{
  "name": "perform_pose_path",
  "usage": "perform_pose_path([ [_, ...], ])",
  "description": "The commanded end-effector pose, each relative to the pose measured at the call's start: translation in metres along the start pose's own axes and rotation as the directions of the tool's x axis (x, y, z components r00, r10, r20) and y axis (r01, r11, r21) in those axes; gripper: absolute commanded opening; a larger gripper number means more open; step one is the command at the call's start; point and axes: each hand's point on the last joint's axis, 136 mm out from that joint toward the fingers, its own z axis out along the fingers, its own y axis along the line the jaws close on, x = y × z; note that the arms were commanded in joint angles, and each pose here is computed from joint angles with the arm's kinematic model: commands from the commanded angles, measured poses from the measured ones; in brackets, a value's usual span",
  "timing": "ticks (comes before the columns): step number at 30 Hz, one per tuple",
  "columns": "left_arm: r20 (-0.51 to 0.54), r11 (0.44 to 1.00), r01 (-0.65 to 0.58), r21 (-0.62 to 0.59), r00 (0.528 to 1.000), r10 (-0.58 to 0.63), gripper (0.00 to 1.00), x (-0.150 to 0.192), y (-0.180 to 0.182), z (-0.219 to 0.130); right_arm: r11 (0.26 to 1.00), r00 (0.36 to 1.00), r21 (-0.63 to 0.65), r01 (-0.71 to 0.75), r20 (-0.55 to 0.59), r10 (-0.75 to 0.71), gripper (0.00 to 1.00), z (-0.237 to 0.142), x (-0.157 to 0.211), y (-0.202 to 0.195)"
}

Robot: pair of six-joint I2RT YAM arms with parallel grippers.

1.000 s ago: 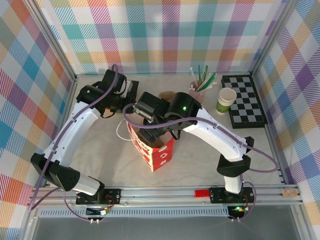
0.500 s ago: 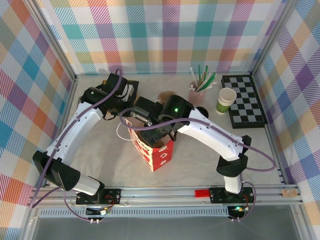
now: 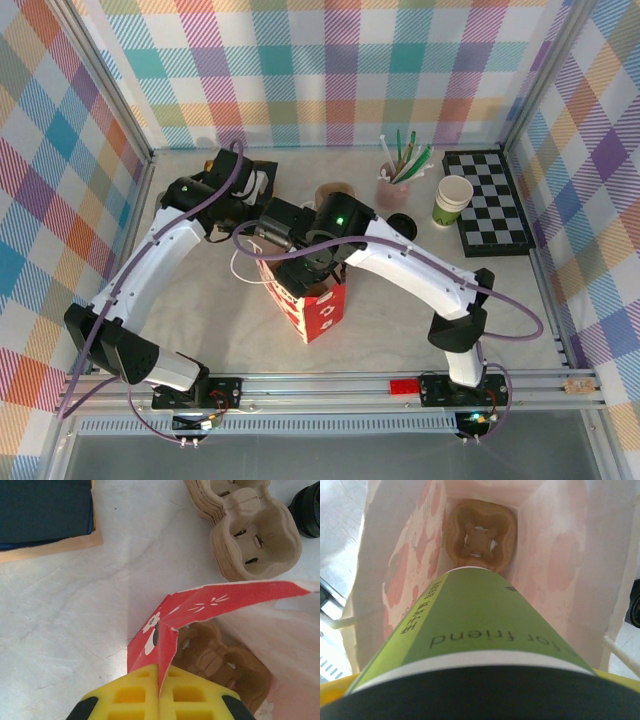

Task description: Pack the takeout coffee

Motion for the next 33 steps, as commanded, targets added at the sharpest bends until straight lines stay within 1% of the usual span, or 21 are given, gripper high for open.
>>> perform_pose_path([
  [1, 0.013, 1.0, 0.02, 0.015, 1.0, -0.02, 0.04, 0.002, 0.002, -0.009, 1.0, 0.989, 0.029, -0.005, -0.145, 0.009, 0.54, 0.005, 0.031, -0.008],
  [7, 0.019, 0.999, 0.027, 0.025, 0.999, -0.028, 0.01, 0.002, 0.0, -0.012, 0.999, 0.987, 0.026, -0.029, -0.155, 0.033, 0.55, 0.013, 0.031, -0.012],
  [16, 0.005, 0.998, 0.037, 0.046, 0.999, -0.038, 0.01, 0.009, -0.003, -0.01, 0.998, 0.984, 0.011, -0.065, -0.165, 0.066, 0.53, 0.025, 0.025, -0.015],
  [20, 0.004, 0.998, 0.043, 0.052, 0.999, -0.043, 0.01, 0.011, -0.003, -0.01, 0.997, 0.983, 0.019, -0.072, -0.166, 0.074, 0.53, 0.025, 0.022, -0.017],
  [24, 0.006, 0.997, 0.046, 0.058, 0.999, -0.047, 0.01, 0.011, -0.004, -0.011, 0.997, 0.986, 0.01, -0.081, -0.144, 0.081, 0.52, 0.021, 0.017, -0.017],
  [28, 0.009, 0.996, 0.05, 0.069, 0.999, -0.051, 0.01, 0.011, -0.006, -0.012, 0.997, 0.981, -0.019, -0.079, -0.18, 0.075, 0.48, 0.029, 0.019, -0.008],
  [33, 0.006, 0.996, 0.054, 0.065, 0.998, -0.055, 0.01, 0.011, -0.005, -0.01, 0.997, 0.979, -0.01, -0.077, -0.19, 0.074, 0.48, 0.031, 0.021, -0.006],
])
